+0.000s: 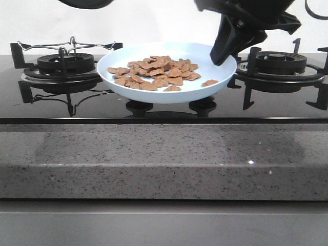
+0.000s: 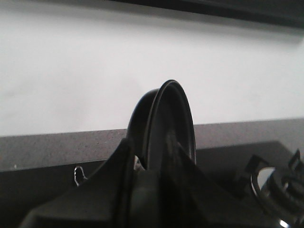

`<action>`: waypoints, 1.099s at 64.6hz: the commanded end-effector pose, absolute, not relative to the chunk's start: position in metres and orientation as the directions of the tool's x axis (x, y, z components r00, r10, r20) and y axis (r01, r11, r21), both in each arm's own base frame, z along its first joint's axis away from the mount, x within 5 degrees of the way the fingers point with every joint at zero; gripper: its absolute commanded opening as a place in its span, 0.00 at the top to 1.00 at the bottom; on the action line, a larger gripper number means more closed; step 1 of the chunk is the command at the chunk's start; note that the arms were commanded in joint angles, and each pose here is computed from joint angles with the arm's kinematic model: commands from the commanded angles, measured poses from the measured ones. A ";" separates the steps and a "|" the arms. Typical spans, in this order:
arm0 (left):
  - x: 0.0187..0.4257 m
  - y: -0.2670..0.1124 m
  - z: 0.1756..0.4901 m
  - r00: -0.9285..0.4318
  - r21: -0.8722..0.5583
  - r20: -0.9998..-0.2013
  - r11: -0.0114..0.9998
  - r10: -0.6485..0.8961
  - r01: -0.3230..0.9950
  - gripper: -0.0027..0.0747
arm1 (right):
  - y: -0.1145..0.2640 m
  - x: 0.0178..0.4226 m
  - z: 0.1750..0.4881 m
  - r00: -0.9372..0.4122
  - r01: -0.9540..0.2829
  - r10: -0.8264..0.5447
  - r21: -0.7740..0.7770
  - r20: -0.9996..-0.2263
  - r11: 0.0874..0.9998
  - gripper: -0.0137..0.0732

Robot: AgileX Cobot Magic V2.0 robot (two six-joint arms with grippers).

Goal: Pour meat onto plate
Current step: 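Carry the empty pan with the left gripper back toward its burner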

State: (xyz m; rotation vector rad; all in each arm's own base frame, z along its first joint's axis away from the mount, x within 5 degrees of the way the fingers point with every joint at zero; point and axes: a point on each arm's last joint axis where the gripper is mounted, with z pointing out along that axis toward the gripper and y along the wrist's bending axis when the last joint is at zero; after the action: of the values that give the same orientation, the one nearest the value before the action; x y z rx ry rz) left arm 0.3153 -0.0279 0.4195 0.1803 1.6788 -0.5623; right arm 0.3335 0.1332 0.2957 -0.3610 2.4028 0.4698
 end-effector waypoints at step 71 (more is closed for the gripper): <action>0.392 0.040 0.324 -0.535 -0.892 -0.442 0.419 -0.720 0.173 0.99 | 0.130 0.330 0.321 -0.677 -0.387 -0.113 0.221 -0.727 0.895 0.97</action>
State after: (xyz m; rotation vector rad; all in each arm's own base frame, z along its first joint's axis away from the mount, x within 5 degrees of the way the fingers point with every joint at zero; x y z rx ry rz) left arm 0.4000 0.0455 0.2911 -0.5562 1.8575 -1.1705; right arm 0.3335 0.1332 0.2957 -0.3607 2.4029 0.4703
